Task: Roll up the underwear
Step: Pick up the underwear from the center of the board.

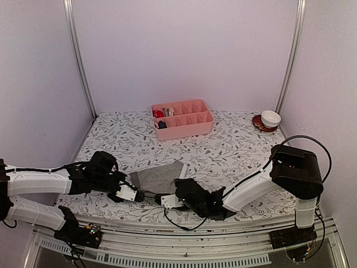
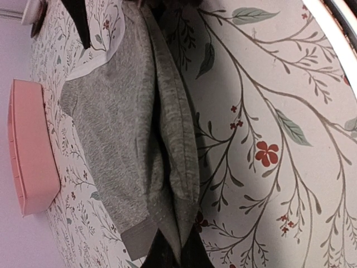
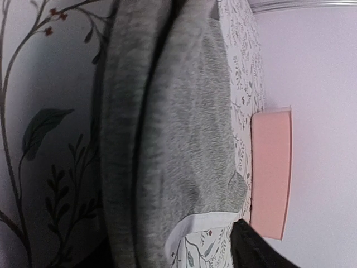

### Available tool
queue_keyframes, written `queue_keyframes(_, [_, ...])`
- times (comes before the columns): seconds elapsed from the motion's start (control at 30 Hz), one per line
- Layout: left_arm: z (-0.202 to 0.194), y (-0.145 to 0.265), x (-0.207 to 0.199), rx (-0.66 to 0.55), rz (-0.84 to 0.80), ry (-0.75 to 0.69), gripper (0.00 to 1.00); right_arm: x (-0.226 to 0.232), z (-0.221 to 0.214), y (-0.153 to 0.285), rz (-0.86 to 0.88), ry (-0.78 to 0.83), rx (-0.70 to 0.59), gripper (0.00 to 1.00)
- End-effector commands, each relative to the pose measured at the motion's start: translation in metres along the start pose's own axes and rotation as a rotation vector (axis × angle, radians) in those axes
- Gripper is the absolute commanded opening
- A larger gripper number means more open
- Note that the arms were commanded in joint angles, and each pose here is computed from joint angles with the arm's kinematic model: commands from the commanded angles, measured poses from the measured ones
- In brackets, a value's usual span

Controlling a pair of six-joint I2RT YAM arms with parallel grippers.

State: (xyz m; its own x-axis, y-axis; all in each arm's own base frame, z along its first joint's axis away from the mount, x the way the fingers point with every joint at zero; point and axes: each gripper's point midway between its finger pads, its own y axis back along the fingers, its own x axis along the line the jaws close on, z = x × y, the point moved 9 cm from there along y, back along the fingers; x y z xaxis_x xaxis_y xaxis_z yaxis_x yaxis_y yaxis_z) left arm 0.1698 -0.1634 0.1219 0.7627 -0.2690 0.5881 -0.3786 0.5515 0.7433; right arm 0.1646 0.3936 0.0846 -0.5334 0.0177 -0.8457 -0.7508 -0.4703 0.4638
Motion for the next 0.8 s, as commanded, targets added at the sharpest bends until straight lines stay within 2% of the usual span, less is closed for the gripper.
queue_keyframes(0.0, [0.002,0.004,0.007,-0.019,0.019,-0.006,0.00,0.030,-0.030,-0.006,0.158,0.142,0.083,0.44])
queue_keyframes(0.1, [0.001,0.003,0.005,-0.015,0.012,-0.005,0.00,0.027,-0.028,-0.001,0.173,0.122,0.059,0.28])
queue_keyframes(0.2, [0.001,0.003,0.003,-0.016,0.004,-0.004,0.00,0.022,-0.023,0.007,0.205,0.083,0.013,0.16])
queue_keyframes(0.4, [0.000,0.005,-0.009,-0.040,-0.018,-0.022,0.00,0.019,-0.009,0.016,0.307,0.009,-0.053,0.04])
queue_keyframes(0.77, [-0.003,0.019,-0.043,-0.072,-0.089,-0.043,0.00,0.015,0.010,0.044,0.667,-0.242,-0.074,0.02])
